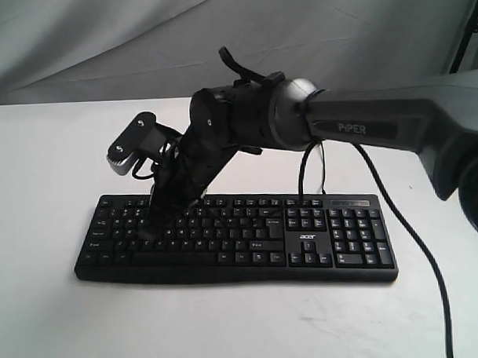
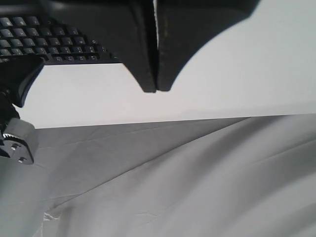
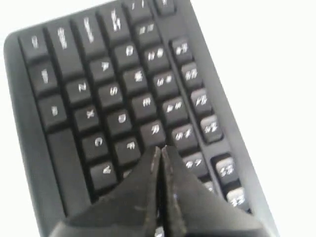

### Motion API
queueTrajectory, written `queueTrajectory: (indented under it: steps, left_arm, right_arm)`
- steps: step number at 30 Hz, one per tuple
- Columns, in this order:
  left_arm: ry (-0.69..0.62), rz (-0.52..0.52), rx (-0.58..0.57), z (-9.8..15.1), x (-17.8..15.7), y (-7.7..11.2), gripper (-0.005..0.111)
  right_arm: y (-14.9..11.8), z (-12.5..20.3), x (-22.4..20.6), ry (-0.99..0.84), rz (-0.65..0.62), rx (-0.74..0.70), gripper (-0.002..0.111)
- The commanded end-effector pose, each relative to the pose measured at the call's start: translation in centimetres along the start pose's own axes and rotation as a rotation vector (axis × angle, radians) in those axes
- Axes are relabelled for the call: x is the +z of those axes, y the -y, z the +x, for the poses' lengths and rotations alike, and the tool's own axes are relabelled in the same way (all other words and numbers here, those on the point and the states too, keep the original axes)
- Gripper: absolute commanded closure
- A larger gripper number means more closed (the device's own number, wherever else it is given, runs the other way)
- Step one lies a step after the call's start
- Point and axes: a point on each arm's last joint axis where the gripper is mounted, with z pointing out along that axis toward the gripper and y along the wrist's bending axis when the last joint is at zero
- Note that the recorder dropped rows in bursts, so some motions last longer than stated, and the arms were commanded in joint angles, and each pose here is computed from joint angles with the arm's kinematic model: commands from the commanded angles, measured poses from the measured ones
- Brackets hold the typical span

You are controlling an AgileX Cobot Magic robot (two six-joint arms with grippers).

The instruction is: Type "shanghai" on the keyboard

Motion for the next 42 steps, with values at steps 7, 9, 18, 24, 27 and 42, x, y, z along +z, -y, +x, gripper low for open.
queueTrajectory:
  steps: [7, 9, 18, 24, 27, 42]
  left_arm:
    - [0.007, 0.007, -0.002, 0.0, 0.0, 0.0, 0.107]
    - [0.007, 0.007, -0.002, 0.0, 0.0, 0.0, 0.107]
    - [0.007, 0.007, -0.002, 0.0, 0.0, 0.0, 0.107]
    - [0.007, 0.007, -0.002, 0.0, 0.0, 0.0, 0.107]
    - [0.007, 0.007, -0.002, 0.0, 0.0, 0.0, 0.107]
    - [0.007, 0.007, -0.002, 0.0, 0.0, 0.0, 0.107]
  right_arm:
    - [-1.9, -4.8, 1.2, 0.069, -0.021, -0.097, 0.108]
    - [-2.3, -5.3, 2.2, 0.06, -0.042, -0.105, 0.108]
    - [-2.6, -6.1, 3.3, 0.048, -0.064, -0.122, 0.108]
    - [-2.7, -5.6, 4.3, 0.029, -0.073, -0.114, 0.108]
    - [-2.7, -5.4, 4.5, 0.02, -0.08, -0.111, 0.108]
    - [-2.8, -5.1, 4.9, 0.009, -0.088, -0.107, 0.108]
